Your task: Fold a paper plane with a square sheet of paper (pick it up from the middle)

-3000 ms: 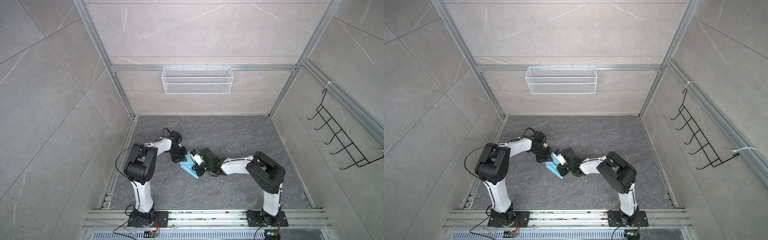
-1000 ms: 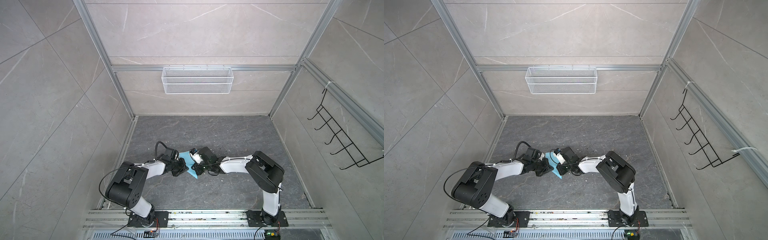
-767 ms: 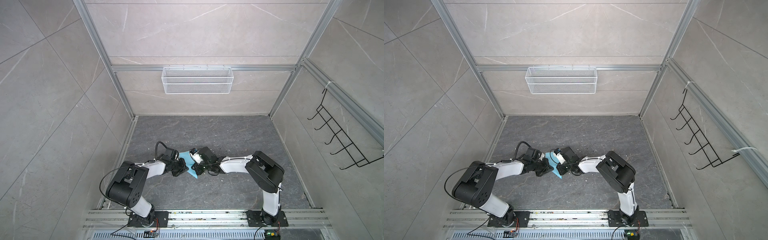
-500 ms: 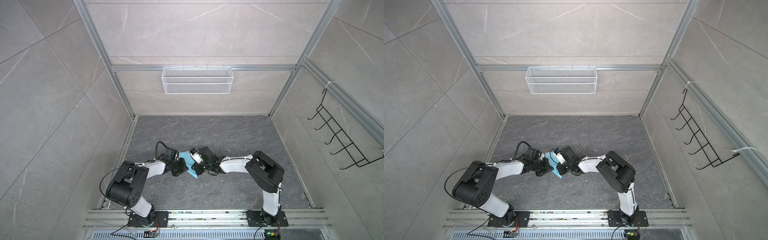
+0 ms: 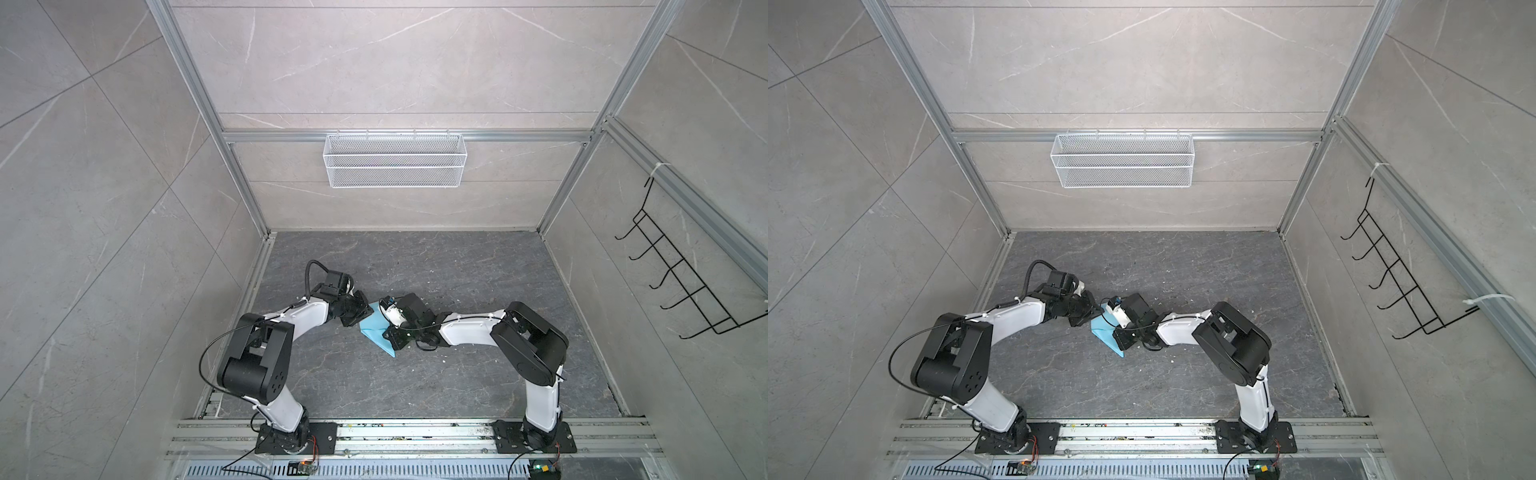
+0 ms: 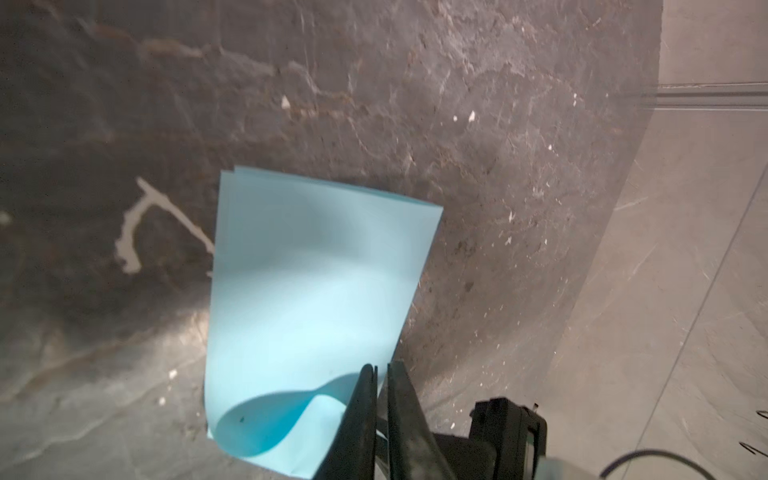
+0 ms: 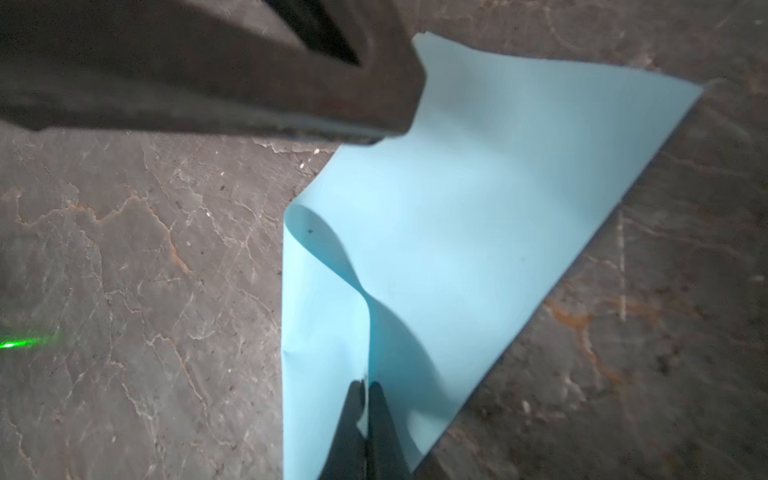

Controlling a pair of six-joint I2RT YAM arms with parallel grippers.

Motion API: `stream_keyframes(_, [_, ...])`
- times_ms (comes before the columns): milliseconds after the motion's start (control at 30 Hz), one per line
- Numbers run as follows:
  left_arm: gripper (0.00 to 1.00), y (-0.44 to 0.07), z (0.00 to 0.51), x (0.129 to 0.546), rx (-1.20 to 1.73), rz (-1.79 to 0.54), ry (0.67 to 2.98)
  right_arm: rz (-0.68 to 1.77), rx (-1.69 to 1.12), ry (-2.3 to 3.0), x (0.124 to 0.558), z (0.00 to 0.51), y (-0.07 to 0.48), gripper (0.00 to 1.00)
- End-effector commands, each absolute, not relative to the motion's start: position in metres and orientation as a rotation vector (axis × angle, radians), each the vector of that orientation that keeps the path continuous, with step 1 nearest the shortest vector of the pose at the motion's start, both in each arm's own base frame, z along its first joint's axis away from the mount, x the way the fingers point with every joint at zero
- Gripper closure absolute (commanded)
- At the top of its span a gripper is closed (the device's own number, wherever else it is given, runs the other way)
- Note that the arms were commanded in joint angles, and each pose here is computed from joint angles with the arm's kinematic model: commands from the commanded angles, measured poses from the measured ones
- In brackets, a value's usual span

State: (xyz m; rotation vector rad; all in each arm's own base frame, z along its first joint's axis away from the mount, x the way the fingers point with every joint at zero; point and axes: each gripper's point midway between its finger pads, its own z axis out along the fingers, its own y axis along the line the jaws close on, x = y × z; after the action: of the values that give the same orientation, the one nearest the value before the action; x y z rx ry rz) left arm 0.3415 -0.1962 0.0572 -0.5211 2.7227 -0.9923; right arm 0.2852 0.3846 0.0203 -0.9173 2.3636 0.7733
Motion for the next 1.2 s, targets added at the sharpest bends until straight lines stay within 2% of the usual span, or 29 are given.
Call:
stream_keyframes(0, [0.88,-0.19,0.037,0.335,-0.53,-0.904,2.823,0.696,-0.898,2.485,0.279,-0.008,0.365,1.0])
stream_keyframes(633, [0.95,-0.176,0.005,0.318,-0.578,-0.744,2.965,0.701,-0.874,2.429,0.287,0.018,0.369,1.0])
stream_keyframes(1033, [0.96,-0.178,0.007,0.32,-0.555,-0.755,2.967,0.688,-0.876,2.446,0.286,0.012,0.367,1.0])
stream_keyframes(1167, [0.96,-0.185,0.026,0.328,-0.52,-0.817,2.92,0.686,-0.885,2.464,0.284,0.005,0.366,1.0])
